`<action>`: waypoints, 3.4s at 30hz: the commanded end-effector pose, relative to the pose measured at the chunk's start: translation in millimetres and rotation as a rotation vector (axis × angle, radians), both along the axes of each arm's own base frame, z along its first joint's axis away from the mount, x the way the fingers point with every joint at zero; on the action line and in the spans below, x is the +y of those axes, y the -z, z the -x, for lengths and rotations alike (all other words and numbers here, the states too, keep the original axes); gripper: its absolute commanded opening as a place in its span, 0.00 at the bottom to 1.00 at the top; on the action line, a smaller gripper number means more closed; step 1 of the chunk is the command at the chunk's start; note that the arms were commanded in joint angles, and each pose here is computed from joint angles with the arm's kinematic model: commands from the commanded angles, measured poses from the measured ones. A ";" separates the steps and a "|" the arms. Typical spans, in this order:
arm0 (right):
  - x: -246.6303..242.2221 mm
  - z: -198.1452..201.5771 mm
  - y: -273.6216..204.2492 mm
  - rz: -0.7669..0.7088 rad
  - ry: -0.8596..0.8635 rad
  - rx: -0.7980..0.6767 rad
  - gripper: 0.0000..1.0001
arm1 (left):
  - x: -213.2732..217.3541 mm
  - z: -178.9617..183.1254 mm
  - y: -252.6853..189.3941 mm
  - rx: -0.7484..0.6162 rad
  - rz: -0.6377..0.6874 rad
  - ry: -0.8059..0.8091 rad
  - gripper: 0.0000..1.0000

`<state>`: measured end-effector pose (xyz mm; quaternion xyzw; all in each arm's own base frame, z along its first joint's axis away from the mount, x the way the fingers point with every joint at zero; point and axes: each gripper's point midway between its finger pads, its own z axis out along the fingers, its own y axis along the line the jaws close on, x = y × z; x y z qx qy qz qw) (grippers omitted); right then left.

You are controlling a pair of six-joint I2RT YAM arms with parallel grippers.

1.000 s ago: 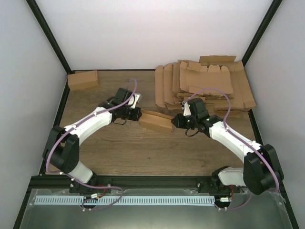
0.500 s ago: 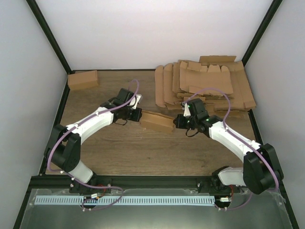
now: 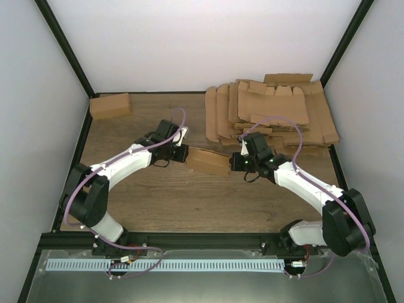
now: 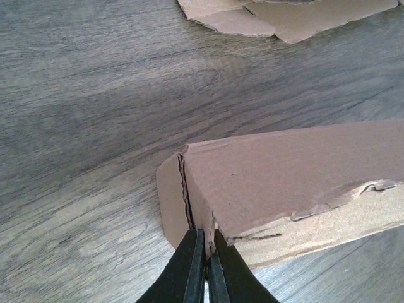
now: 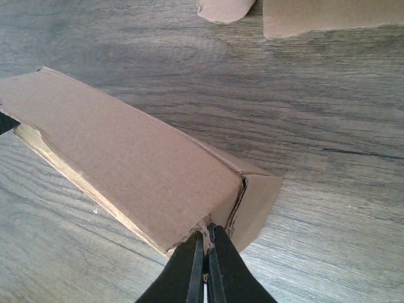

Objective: Fold the paper box

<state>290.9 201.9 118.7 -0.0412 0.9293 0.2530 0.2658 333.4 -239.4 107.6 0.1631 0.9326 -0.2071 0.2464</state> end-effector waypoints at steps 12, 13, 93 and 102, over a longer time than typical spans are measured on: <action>14.6 37.0 43.4 0.210 0.081 0.088 0.01 | -18.0 26.8 20.4 0.043 0.011 0.033 0.04; 13.2 38.5 46.0 0.214 0.084 0.091 0.01 | -17.7 27.5 22.4 0.044 0.010 0.032 0.04; 7.3 -7.4 33.6 -0.532 -0.177 0.168 0.01 | -13.7 -10.4 -52.3 -0.007 0.480 0.003 0.07; 3.3 -14.3 -27.1 -0.459 -0.239 0.000 0.01 | -14.5 7.5 23.6 0.130 0.487 0.001 0.04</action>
